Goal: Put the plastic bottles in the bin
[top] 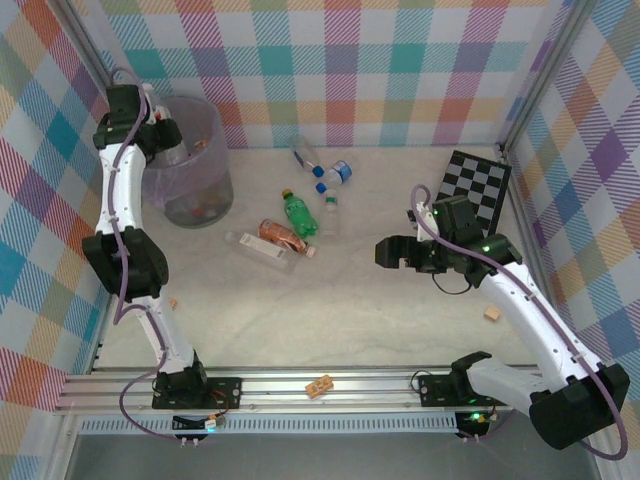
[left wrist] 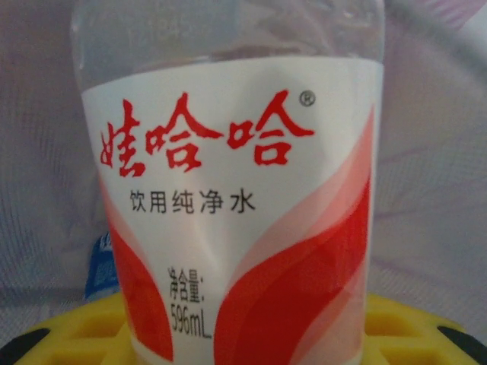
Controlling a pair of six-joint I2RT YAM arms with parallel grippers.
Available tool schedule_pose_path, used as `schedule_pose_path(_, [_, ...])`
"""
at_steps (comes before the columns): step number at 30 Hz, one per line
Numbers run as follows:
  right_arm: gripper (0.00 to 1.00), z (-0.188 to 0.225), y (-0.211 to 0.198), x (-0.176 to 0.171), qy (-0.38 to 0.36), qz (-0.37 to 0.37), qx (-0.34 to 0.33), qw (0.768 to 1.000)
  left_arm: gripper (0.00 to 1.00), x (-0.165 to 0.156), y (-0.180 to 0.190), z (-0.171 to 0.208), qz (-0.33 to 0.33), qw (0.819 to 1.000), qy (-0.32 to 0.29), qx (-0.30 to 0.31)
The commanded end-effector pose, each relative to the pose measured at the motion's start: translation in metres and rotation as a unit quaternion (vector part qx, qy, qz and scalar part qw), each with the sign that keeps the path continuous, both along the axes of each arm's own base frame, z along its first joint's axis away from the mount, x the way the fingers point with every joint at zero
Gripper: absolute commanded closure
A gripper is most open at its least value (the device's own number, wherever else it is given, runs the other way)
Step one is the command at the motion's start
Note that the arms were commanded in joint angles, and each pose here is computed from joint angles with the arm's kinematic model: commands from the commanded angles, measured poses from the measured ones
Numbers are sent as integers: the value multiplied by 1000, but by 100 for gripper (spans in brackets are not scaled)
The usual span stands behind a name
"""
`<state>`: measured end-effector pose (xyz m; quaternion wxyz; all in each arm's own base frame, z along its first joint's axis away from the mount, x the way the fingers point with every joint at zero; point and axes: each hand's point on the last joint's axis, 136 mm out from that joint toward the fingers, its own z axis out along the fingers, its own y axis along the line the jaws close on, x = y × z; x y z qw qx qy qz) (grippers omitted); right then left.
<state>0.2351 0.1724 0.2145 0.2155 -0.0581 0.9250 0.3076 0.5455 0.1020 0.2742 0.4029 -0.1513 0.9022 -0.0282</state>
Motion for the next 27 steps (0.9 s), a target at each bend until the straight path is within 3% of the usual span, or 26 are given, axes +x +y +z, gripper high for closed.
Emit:
schedule_pose_path(1, [8,-6,2,2,-3,12,-5,1000,64,-18,1,-27,-30,996,75,38])
schedule_pose_path(4, [8,-8,4,5,1,14,-4,1000,46,-23,3,-43,-35,993,105,48])
schedule_pose_path(8, [8,-11,7,7,8,15,0,1000,20,-25,2,-40,-39,993,102,50])
schedule_pose_path(11, [7,-12,8,7,12,16,4,1000,8,-24,0,-28,-40,994,84,49])
schedule_pose_path(16, [2,-9,9,8,0,16,11,1000,0,-26,-7,0,-47,997,50,47])
schedule_pose_path(27, [1,-13,1,19,-24,-4,-15,1000,0,-45,-14,67,-48,997,-17,61])
